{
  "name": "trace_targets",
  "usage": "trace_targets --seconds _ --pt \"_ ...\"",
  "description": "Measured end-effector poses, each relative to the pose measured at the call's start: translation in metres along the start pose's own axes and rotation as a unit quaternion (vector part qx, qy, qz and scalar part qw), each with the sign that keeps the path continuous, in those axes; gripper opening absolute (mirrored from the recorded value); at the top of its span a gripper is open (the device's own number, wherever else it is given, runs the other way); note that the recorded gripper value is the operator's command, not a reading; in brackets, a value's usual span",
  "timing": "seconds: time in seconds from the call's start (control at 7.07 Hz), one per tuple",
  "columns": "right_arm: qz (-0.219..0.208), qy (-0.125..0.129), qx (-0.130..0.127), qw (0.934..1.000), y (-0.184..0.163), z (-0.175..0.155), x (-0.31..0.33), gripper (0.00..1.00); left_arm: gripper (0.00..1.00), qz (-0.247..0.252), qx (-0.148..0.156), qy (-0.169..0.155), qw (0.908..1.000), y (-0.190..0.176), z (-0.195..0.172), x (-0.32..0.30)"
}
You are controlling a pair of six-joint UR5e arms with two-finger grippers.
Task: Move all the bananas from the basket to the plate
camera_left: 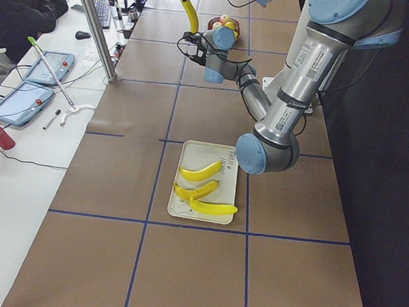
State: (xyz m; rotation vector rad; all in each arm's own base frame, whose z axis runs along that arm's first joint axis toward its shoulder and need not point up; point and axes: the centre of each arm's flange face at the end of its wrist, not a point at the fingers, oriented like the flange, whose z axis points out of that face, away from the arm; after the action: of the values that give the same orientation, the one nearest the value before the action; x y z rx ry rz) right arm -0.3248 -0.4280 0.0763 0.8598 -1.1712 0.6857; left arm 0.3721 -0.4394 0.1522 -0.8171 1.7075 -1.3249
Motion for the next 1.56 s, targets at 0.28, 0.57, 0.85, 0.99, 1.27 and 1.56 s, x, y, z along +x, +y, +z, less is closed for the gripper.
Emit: trace_targets --seconds 0.28,0.57,0.85,0.99,1.27,1.56 --pt "-0.002 -0.001 0.011 0.9999 0.008 -0.002 -0.006 0.0 1.0 -0.02 -0.011 -0.015 0.9996 0.014 0.016 -0.015" --pt "-0.004 -0.002 0.017 0.9998 0.021 -0.004 -0.01 0.0 1.0 -0.038 -0.02 -0.025 0.9987 0.027 0.024 -0.028" --pt "-0.006 -0.008 0.02 0.9998 0.039 -0.011 -0.02 0.0 1.0 -0.049 -0.023 -0.023 0.9983 0.033 0.027 -0.029" --pt "-0.006 -0.011 0.02 0.9997 0.049 -0.015 -0.024 0.0 1.0 -0.051 -0.022 -0.019 0.9983 0.033 0.028 -0.028" --pt "-0.006 -0.016 0.022 0.9996 0.064 -0.022 -0.032 0.0 1.0 -0.055 -0.022 -0.012 0.9982 0.034 0.029 -0.027" --pt "-0.005 -0.022 0.023 0.9995 0.077 -0.029 -0.04 0.0 0.8 -0.055 -0.021 -0.012 0.9982 0.035 0.03 -0.027"
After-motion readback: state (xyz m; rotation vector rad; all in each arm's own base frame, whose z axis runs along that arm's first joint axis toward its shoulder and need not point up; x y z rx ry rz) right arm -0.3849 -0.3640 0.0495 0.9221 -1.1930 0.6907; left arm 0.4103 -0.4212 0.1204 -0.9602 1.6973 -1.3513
